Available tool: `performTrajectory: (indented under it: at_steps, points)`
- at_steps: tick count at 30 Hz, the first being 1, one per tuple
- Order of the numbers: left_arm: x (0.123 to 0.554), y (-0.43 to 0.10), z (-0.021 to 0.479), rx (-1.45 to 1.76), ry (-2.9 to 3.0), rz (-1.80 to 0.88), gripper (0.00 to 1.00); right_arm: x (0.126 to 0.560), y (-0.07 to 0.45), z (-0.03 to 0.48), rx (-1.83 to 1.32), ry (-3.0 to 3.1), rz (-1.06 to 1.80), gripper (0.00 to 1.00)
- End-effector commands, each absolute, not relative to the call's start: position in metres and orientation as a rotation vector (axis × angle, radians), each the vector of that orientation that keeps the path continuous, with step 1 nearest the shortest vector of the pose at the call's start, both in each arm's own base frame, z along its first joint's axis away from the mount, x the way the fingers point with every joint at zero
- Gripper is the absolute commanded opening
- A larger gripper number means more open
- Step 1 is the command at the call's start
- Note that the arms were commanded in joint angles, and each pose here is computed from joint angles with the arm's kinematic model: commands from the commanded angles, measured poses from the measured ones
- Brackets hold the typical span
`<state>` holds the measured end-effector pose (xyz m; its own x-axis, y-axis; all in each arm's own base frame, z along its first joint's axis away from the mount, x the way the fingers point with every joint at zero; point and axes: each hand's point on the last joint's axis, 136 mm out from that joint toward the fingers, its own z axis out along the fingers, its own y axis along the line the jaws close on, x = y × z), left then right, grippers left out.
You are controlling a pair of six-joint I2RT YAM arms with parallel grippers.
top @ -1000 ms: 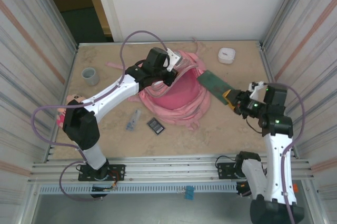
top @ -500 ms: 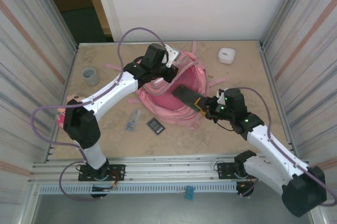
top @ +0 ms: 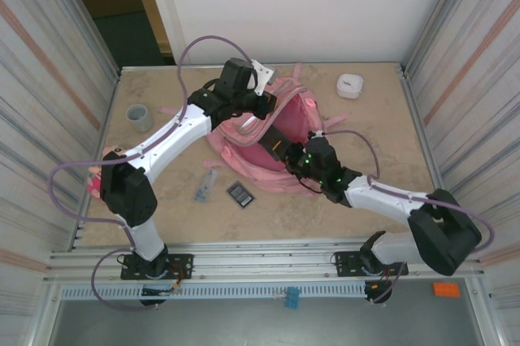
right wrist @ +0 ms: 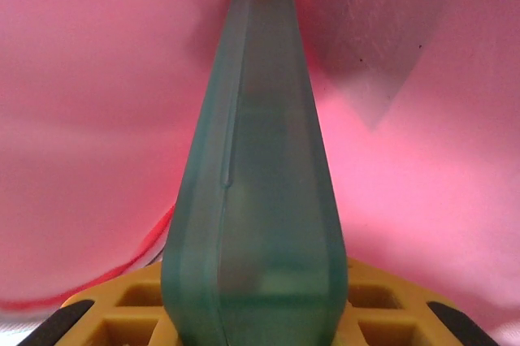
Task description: Pack the student bag
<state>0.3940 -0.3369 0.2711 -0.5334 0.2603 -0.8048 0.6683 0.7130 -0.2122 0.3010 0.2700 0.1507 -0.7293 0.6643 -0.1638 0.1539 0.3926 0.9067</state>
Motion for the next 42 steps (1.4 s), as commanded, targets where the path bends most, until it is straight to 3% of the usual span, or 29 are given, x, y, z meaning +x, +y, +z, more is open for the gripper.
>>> performTrajectory:
  at_steps: [1, 8, 16, 20, 22, 29, 37, 42]
  points:
    - [0.4, -0.353, 0.347, 0.676, 1.89, -0.774, 0.0, 0.332, 0.286, 0.197, 0.696, 1.936, 1.412, 0.12]
    - [0.399, -0.356, 0.35, 0.683, 1.885, -0.794, 0.0, 0.362, 0.327, 0.167, 0.711, 1.997, 1.46, 0.15]
    - [0.404, -0.35, 0.349, 0.673, 1.889, -0.788, 0.0, 0.384, 0.346, 0.119, 0.804, 2.121, 1.379, 0.31]
    - [0.407, -0.343, 0.346, 0.656, 1.903, -0.777, 0.0, 0.376, 0.346, 0.093, 0.872, 2.248, 1.348, 0.58]
    - [0.408, -0.34, 0.344, 0.65, 1.906, -0.774, 0.0, 0.366, 0.342, 0.088, 0.887, 2.314, 1.32, 0.66]
    - [0.409, -0.333, 0.333, 0.636, 1.937, -0.749, 0.0, 0.336, 0.293, 0.106, 0.87, 2.412, 1.141, 0.75]
    - [0.406, -0.334, 0.309, 0.635, 1.986, -0.763, 0.0, 0.29, 0.231, 0.174, 0.64, 2.376, 1.022, 0.76]
    - [0.395, -0.341, 0.286, 0.675, 2.046, -0.804, 0.28, 0.275, 0.208, 0.217, 0.413, 2.342, 0.965, 0.76]
